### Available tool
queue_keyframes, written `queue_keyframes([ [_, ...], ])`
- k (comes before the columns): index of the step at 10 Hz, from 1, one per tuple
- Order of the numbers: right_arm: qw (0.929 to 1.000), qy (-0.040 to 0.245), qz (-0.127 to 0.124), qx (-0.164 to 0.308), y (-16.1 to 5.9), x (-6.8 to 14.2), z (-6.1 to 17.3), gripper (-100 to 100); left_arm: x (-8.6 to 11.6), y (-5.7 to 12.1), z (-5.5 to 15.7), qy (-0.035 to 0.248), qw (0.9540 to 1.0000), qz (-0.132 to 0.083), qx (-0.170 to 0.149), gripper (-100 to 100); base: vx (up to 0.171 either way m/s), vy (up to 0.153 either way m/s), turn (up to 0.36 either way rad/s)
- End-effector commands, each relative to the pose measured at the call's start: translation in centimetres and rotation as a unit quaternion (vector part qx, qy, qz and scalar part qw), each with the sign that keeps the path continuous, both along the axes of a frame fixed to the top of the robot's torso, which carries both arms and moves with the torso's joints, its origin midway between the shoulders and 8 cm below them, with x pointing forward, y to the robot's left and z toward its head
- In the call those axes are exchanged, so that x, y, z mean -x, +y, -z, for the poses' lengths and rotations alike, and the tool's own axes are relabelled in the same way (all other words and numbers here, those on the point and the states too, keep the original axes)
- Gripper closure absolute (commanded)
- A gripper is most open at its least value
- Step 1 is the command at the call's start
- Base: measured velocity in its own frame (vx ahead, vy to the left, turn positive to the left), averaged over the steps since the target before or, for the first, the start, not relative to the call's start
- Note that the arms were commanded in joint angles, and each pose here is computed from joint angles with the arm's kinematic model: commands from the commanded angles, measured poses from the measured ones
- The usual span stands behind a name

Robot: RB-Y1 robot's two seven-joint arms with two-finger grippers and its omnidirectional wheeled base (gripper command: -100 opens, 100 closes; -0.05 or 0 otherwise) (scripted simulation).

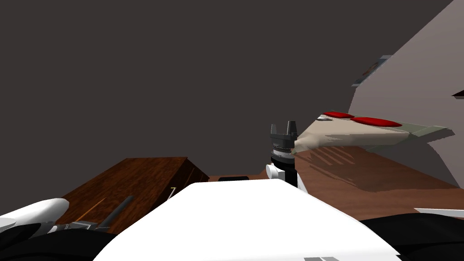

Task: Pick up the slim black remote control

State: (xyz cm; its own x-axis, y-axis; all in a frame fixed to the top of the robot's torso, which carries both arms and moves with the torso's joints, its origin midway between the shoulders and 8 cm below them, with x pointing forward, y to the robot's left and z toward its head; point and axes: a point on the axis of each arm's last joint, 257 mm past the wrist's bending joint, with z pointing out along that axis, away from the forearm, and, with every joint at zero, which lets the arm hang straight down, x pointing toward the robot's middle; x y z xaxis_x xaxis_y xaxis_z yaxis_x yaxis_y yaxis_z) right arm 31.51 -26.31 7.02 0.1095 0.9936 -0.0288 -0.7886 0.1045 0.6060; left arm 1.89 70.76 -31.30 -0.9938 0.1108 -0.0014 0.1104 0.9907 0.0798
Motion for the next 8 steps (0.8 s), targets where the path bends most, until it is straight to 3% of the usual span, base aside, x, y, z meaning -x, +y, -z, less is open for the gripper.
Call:
queue_keyframes([
  [1, 1.0000, 0.000, 0.000, 0.000, 0.00, 0.00, 0.00, 0, 0.00, 0.00, 0.00, 0.000, 1.0000, 0.000, 0.000, -100, 0.017, 0.007, -0.010],
  [2, 1.0000, 0.000, 0.000, 0.000, 0.00, 0.00, 0.00, 0, 0.05, 0.01, 0.07, 0.000, 1.0000, 0.000, -0.001, 100, 0.000, 0.000, 0.000],
  [6, 1.0000, 0.000, 0.000, 0.000, 0.00, 0.00, 0.00, 0, 0.07, -0.04, 0.09, 0.000, 1.0000, -0.001, 0.000, 100, 0.000, 0.000, 0.000],
  [7, 1.0000, 0.000, 0.000, 0.000, 0.00, 0.00, 0.00, 0, 0.07, -0.04, 0.09, 0.000, 1.0000, -0.001, 0.000, 0, 0.000, 0.000, 0.000],
  [8, 1.0000, 0.000, 0.000, 0.000, 0.00, 0.00, 0.00, 0, -0.88, 0.01, -0.82, -0.001, 1.0000, 0.003, -0.001, 100, -0.021, -0.008, 0.075],
])
